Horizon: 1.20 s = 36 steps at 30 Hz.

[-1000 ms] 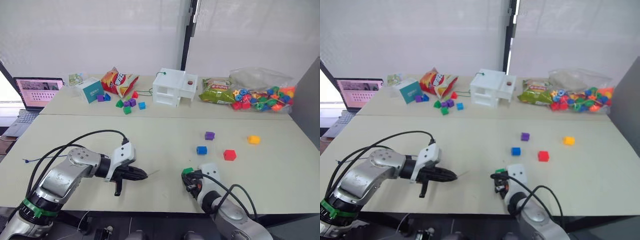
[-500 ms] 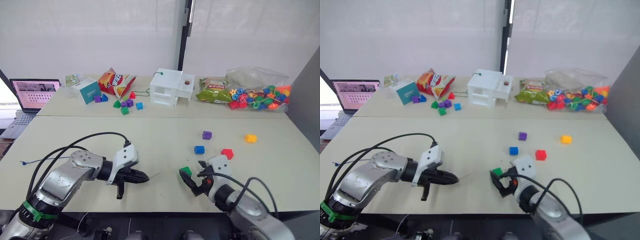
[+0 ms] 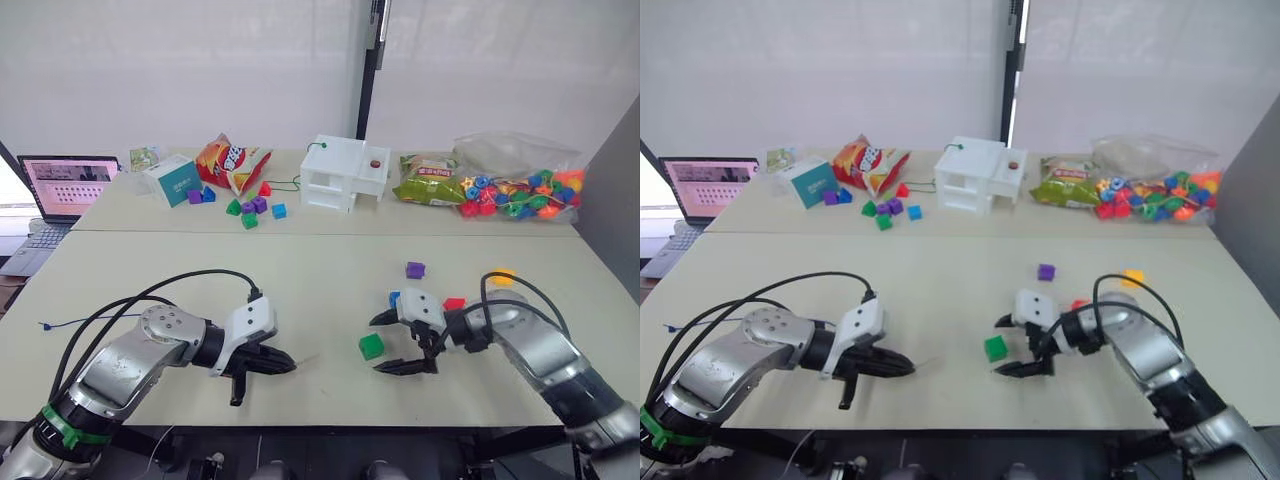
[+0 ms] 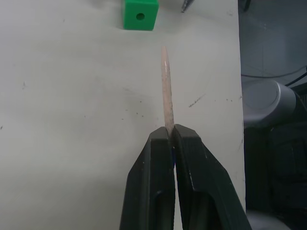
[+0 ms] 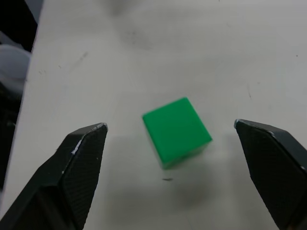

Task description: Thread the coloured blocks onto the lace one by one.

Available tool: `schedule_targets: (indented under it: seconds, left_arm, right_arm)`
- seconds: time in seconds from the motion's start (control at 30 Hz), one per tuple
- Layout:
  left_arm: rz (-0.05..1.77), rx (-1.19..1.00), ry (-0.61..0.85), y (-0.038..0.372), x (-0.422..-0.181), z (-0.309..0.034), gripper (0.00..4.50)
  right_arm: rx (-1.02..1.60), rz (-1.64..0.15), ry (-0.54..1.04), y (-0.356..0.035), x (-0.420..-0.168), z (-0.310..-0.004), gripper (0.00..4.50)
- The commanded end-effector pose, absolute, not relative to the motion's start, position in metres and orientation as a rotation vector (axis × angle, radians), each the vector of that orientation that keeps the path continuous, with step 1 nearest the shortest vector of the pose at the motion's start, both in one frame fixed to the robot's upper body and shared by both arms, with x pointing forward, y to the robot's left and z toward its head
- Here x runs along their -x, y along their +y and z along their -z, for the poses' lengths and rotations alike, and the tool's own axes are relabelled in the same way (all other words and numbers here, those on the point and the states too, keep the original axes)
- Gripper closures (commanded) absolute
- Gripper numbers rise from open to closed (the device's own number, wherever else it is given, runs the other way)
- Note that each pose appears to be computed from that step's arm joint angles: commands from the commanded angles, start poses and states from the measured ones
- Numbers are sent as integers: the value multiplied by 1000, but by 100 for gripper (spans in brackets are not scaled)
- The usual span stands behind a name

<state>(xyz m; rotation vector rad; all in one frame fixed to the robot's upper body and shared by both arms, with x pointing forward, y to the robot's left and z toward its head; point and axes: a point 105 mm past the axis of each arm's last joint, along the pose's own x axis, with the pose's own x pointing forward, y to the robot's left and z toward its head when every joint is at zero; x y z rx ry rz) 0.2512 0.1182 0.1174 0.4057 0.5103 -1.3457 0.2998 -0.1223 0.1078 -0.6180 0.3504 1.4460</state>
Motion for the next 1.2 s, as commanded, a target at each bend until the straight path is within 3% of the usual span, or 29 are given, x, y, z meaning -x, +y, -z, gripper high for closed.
schedule_targets:
  seconds: [0.03, 0.1, 0.13, 0.43, 0.77, 1.2]
  left_arm:
    - [1368, -447, 491, 114, -245, -121, 450]
    - [1366, -452, 493, 114, -245, -121, 450]
    - [1348, -474, 482, 113, -247, -121, 450]
    - [1334, -571, 521, 100, -250, -115, 450]
    - [1394, -689, 558, 88, -257, -113, 450]
    - [1507, -776, 560, 70, -260, -118, 450]
  right_arm:
    - [678, -1501, 333, -125, -307, -103, 3]
    - [694, -1511, 333, -127, -309, -100, 3]
    - [679, -1519, 331, -128, -308, -99, 26]
    - [494, -1465, 296, -120, -291, -96, 324]
    - [353, -1344, 322, -101, -256, -92, 334]
    - [387, -1349, 358, -93, -254, -84, 334]
